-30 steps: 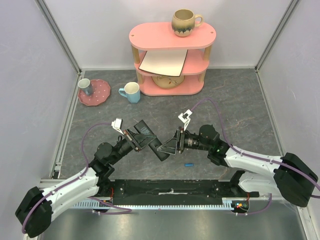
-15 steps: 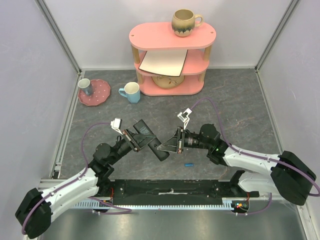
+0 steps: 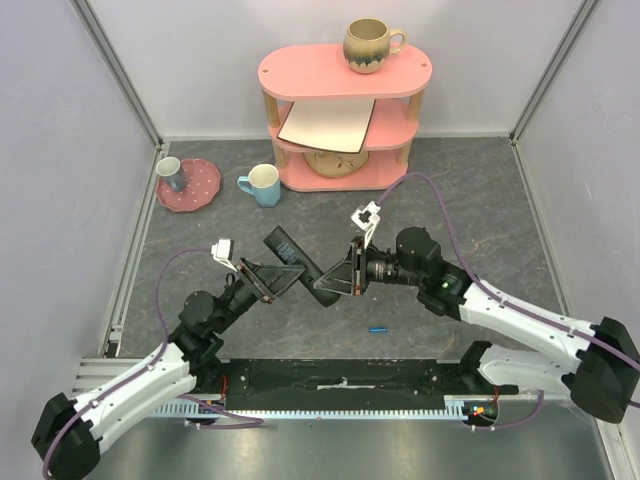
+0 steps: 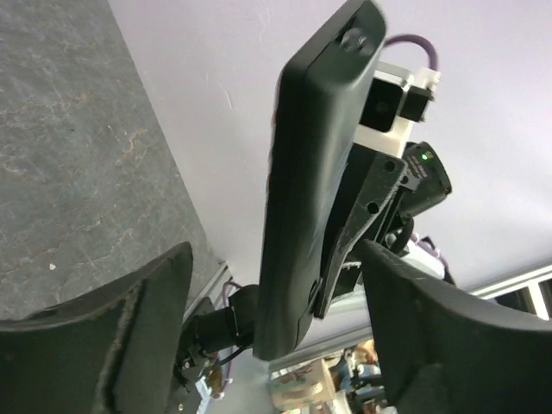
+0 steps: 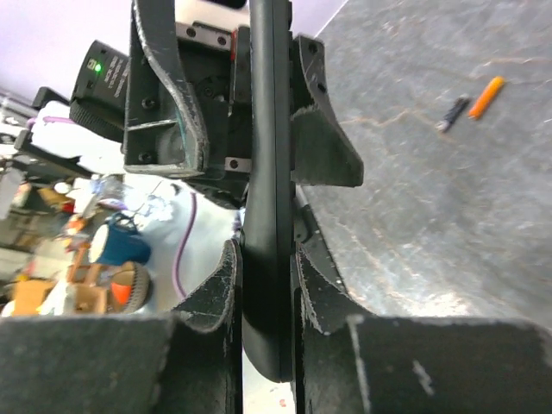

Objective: Load the batteries into the remote control

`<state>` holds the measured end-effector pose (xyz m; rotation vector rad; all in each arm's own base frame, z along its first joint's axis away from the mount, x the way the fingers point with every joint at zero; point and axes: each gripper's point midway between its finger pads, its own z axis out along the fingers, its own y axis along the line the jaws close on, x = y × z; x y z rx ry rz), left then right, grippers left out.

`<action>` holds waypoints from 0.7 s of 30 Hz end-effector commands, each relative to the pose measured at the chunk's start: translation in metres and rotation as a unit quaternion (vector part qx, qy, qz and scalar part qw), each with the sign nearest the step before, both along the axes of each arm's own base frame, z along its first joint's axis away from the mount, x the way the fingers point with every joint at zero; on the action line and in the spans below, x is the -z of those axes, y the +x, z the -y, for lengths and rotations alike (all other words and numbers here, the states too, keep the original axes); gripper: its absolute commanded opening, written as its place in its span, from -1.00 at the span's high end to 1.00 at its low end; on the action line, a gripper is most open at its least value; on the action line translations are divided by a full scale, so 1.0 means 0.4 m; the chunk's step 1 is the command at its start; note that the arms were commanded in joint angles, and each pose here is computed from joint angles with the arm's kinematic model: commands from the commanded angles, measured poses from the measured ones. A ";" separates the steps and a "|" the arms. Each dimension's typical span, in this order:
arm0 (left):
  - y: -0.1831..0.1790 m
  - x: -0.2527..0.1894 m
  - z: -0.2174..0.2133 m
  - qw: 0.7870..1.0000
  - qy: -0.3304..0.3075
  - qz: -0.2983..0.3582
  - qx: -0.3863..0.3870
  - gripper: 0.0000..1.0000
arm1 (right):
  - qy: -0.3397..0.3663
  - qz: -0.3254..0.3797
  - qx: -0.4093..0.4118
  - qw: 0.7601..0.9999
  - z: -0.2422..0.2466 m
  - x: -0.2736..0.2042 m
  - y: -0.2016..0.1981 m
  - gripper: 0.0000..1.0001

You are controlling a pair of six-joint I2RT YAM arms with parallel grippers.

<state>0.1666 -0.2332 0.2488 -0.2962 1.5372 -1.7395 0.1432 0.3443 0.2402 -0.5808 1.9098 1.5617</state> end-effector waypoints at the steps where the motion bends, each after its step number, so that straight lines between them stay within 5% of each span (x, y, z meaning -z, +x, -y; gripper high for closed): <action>1: 0.024 0.015 -0.028 0.999 0.014 -0.010 -0.044 -0.82 | -0.036 0.091 0.050 0.994 0.041 -0.076 0.046 1.00; 5: 0.046 0.052 -0.060 0.995 0.033 -0.035 -0.087 -0.93 | -0.136 0.116 0.150 0.972 0.111 -0.049 0.132 1.00; 7: 0.050 0.094 -0.073 0.992 0.054 -0.061 -0.101 -0.95 | -0.279 0.130 0.262 0.915 0.230 0.018 0.227 1.00; 8: 0.050 0.091 -0.084 0.991 0.052 -0.059 -0.110 -0.95 | -0.333 0.136 0.296 0.885 0.278 0.038 0.255 1.00; 9: 0.050 0.126 -0.088 0.988 0.074 -0.074 -0.113 -0.91 | -0.452 0.147 0.352 0.807 0.391 0.095 0.292 1.00; 11: 0.044 0.132 -0.096 0.987 0.081 -0.074 -0.116 -0.85 | -0.528 0.173 0.398 0.730 0.475 0.086 0.325 1.00; 12: 0.041 0.142 -0.096 0.987 0.092 -0.073 -0.113 -0.78 | -0.582 0.192 0.428 0.664 0.537 0.087 0.340 1.00; 15: 0.031 0.167 -0.096 0.983 0.127 -0.075 -0.106 -0.70 | -0.641 0.215 0.446 0.586 0.591 0.094 0.354 1.00; 18: 0.024 0.192 -0.098 0.978 0.167 -0.080 -0.100 -0.68 | -0.677 0.215 0.446 0.545 0.609 0.121 0.375 1.00; 21: 0.019 0.216 -0.107 0.970 0.200 -0.098 -0.100 -0.81 | -0.703 0.181 0.426 0.541 0.605 0.207 0.398 1.00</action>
